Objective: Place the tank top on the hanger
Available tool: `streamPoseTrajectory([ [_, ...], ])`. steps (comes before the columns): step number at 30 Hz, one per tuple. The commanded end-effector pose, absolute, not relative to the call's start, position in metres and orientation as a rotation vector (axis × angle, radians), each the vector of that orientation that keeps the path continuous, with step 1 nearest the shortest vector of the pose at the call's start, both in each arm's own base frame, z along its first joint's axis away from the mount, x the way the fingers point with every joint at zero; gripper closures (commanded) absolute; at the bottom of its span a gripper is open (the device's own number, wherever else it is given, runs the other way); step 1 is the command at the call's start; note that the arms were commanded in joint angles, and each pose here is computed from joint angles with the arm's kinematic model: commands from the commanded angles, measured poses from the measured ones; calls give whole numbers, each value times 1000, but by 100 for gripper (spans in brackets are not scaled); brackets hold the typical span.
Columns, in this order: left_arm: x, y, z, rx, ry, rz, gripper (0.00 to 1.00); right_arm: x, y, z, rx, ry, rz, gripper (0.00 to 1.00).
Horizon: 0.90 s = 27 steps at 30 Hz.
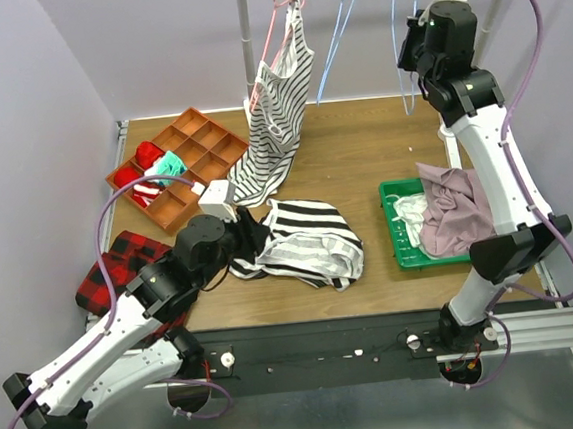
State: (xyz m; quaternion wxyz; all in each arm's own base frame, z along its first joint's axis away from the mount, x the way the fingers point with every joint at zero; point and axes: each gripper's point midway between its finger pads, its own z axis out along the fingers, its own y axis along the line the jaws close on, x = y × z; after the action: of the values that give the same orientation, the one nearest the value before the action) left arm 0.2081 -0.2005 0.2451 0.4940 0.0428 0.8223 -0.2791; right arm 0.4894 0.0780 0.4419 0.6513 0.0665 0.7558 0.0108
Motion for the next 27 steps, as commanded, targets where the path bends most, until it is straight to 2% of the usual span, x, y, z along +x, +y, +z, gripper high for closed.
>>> streamPoseTrajectory([
  [1,219,-199,245,49,1971,-651,46,460,77,452,167,1707,104,99],
  [5,222,-198,222,37,2023,-614,46,424,85,435,172,1755,215,99],
  [6,223,-197,219,27,2028,-609,46,416,91,405,159,1824,244,99],
  [9,223,-193,197,-4,2070,-591,44,376,109,394,103,1839,408,99],
  [10,223,-193,192,-18,2078,-593,44,368,114,359,92,1911,426,99],
  [12,220,-190,172,-20,2115,-571,42,338,130,350,35,1929,537,99],
  [13,220,-189,165,-26,2126,-563,41,328,136,323,25,1986,567,99],
  [20,223,-188,124,-87,2178,-522,38,252,208,259,-190,2155,775,99],
  [27,240,-189,117,-120,2170,-452,39,198,250,244,-372,2204,873,99],
])
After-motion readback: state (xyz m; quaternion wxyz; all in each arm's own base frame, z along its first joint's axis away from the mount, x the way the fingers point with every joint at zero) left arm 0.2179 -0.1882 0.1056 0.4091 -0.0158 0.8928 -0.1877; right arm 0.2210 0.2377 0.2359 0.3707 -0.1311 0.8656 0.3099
